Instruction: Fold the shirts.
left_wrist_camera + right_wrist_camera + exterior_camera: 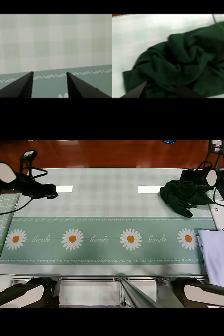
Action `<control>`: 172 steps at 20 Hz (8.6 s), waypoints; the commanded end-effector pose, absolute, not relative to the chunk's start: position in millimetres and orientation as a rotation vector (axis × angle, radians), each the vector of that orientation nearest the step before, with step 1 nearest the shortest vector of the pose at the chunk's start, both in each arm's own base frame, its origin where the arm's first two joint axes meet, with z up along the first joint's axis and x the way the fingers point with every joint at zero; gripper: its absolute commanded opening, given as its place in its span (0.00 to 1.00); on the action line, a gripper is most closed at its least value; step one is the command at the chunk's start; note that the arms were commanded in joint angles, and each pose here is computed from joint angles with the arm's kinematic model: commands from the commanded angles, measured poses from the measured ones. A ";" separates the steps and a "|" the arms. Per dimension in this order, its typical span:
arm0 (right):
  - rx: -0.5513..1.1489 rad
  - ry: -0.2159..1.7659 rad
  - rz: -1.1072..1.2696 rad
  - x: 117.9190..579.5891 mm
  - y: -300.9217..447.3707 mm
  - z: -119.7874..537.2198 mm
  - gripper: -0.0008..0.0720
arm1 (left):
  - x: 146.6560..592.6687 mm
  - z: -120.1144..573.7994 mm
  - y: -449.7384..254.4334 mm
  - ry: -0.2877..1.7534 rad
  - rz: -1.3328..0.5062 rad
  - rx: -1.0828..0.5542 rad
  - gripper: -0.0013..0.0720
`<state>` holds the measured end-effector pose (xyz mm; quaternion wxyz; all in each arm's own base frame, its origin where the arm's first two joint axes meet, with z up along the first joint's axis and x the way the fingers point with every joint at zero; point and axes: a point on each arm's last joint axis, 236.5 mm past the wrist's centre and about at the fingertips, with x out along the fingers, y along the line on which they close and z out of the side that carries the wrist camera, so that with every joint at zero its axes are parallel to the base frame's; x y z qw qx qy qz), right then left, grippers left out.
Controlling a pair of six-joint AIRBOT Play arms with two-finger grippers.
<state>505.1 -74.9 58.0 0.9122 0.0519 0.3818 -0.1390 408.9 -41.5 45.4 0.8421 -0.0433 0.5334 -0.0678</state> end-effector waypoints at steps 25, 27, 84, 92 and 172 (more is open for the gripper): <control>0.157 0.472 -0.038 541.3 -63.4 274.5 0.03 | 352.9 140.4 -3.8 0.795 -0.118 -0.187 0.71; 0.152 0.344 0.032 519.3 -43.2 337.3 0.03 | 335.1 160.1 -16.2 0.756 -0.151 -0.182 0.71; 0.553 1.238 0.345 247.7 140.8 -13.1 0.57 | 407.0 -85.7 -135.7 1.264 -0.319 -0.916 0.67; 0.609 1.303 0.391 252.4 213.2 -49.5 0.57 | 400.5 -76.7 -140.9 1.307 -0.425 -0.829 0.05; 0.368 1.478 0.094 326.0 -10.0 30.7 0.57 | 386.2 -57.2 -50.3 1.126 -0.183 -0.660 0.05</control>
